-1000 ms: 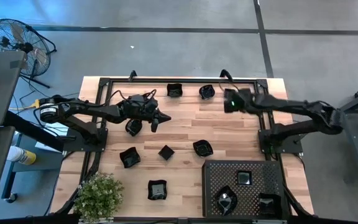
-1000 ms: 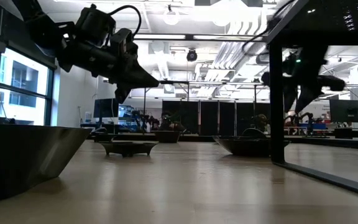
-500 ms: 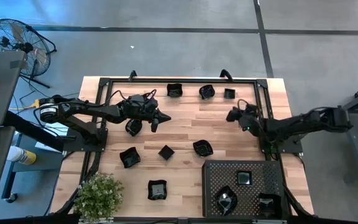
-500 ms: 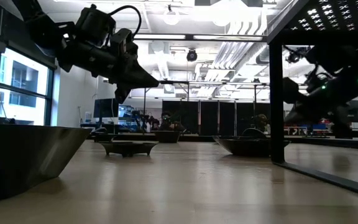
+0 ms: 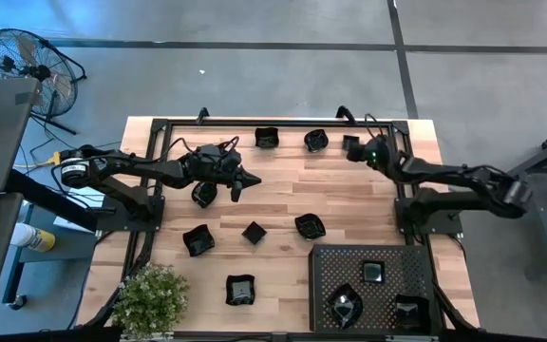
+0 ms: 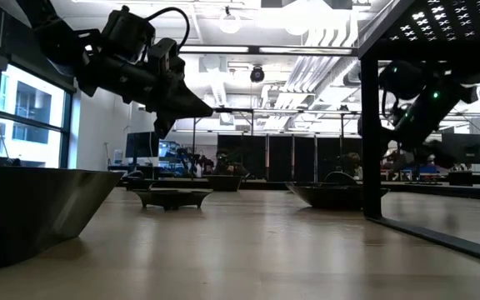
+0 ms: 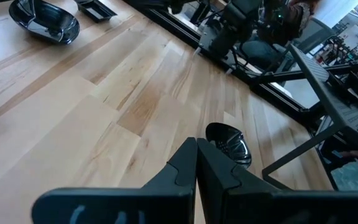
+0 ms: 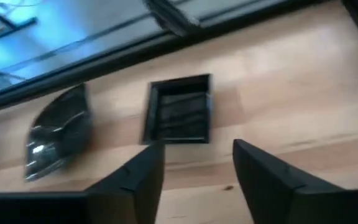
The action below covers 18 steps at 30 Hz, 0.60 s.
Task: Pick & Place Mini shaped plates
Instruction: Stack the black square plate on top of the black square plate on the shelf
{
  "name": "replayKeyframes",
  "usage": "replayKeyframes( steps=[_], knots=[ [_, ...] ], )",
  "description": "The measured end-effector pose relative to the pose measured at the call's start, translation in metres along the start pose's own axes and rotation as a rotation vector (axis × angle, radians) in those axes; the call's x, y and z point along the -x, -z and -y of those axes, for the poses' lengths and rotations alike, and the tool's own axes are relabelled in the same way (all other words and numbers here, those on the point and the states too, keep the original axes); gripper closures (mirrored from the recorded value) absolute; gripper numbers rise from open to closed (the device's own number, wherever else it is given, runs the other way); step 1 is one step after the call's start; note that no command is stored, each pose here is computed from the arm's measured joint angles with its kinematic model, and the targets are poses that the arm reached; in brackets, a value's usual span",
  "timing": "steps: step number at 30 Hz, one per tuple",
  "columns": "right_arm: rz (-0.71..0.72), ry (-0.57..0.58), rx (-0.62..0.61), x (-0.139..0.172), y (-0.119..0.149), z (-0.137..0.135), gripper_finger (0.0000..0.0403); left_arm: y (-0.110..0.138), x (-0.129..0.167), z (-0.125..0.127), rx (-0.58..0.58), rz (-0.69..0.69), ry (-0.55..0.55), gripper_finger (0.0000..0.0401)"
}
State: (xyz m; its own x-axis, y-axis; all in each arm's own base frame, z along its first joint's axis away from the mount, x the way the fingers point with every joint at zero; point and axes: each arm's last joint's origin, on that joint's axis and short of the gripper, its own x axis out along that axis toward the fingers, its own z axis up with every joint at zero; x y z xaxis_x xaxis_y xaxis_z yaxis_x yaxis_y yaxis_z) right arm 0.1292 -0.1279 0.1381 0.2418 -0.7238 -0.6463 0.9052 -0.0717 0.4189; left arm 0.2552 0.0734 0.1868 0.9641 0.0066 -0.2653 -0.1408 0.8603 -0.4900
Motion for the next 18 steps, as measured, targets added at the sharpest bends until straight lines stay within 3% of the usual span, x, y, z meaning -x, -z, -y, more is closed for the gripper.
replayKeyframes(
  steps=[3, 8, 18],
  knots=[
    [-0.031, 0.041, -0.017, -0.010, 0.002, 0.006, 0.0191, 0.000, 0.000, 0.000, 0.000, -0.002, -0.001, 0.0400],
    [-0.010, -0.014, -0.020, -0.027, 0.001, 0.000, 0.0184, 0.000, 0.000, 0.000, 0.000, -0.002, -0.001, 0.0401],
    [-0.028, 0.043, -0.018, -0.050, 0.009, 0.007, 0.0226, 0.000, 0.000, 0.000, 0.001, -0.004, 0.001, 0.0400]
  ],
)
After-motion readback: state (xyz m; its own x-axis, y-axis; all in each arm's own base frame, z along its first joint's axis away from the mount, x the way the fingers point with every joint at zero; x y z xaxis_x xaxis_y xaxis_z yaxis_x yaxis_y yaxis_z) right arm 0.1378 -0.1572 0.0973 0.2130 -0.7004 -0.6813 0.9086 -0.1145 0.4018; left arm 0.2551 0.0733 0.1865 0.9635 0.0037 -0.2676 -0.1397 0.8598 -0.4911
